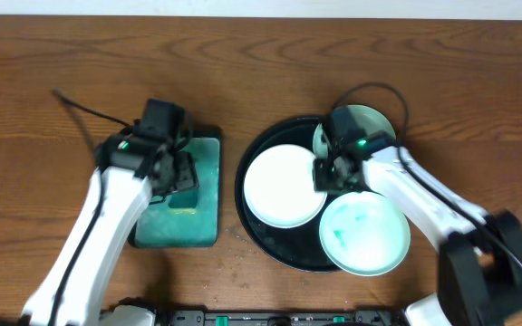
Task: Clean dirty plates on tray and stack at the side
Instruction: 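Lift the cleaned white plate off the black tray with the right gripper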
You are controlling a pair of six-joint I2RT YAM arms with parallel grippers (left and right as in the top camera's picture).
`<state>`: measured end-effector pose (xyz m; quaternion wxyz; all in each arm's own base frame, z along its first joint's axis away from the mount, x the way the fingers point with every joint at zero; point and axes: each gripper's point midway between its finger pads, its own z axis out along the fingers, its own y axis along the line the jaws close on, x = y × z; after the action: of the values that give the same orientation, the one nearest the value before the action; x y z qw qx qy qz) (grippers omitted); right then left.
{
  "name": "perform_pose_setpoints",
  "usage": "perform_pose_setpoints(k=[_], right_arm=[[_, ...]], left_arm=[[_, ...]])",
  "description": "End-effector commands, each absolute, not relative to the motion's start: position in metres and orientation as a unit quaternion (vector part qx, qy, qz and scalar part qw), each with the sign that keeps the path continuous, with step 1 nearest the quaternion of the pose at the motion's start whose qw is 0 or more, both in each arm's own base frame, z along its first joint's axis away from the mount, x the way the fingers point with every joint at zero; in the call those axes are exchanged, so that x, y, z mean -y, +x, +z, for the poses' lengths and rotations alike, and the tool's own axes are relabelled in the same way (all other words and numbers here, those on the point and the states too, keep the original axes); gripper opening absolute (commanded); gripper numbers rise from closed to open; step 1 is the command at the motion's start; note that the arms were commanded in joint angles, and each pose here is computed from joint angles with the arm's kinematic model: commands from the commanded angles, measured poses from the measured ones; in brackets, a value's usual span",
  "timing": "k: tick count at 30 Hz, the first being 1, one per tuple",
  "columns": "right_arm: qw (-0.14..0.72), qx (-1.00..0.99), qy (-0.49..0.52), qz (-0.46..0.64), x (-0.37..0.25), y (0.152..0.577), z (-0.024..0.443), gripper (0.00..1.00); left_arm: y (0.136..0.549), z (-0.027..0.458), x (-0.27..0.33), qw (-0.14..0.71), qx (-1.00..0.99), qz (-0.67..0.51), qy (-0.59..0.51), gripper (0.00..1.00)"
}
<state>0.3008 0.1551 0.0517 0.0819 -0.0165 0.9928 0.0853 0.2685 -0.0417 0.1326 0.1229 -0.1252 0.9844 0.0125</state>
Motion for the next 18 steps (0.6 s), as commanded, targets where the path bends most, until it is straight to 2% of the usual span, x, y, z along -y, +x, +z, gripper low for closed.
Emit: perform_pose_setpoints(k=[1, 5, 8, 11, 12, 18], right_arm=[[0.210, -0.970, -0.048, 0.112, -0.169, 0.337, 0.138, 0.01], [0.288, -0.946, -0.084, 0.125, -0.193, 0.353, 0.190, 0.01], [0.332, -0.922, -0.121, 0.155, -0.230, 0.359, 0.208, 0.01], [0.363, -0.904, -0.148, 0.169, -0.267, 0.362, 0.212, 0.01], [0.373, -0.900, -0.154, 0.166, -0.277, 0.363, 0.210, 0.01], [0.444, -0.867, -0.208, 0.087, -0.327, 0.377, 0.186, 0.01]], left_arm=[[0.263, 0.167, 0.039, 0.173, -0.977, -0.002, -0.126, 0.73], [0.247, 0.189, 0.035, 0.202, -0.971, -0.013, -0.127, 0.74], [0.241, 0.201, 0.034, 0.227, -0.965, -0.022, -0.128, 0.74], [0.237, 0.211, 0.033, 0.245, -0.960, -0.029, -0.129, 0.76], [0.236, 0.213, 0.032, 0.249, -0.959, -0.030, -0.129, 0.81], [0.226, 0.211, 0.030, 0.236, -0.963, -0.025, -0.129, 0.81]])
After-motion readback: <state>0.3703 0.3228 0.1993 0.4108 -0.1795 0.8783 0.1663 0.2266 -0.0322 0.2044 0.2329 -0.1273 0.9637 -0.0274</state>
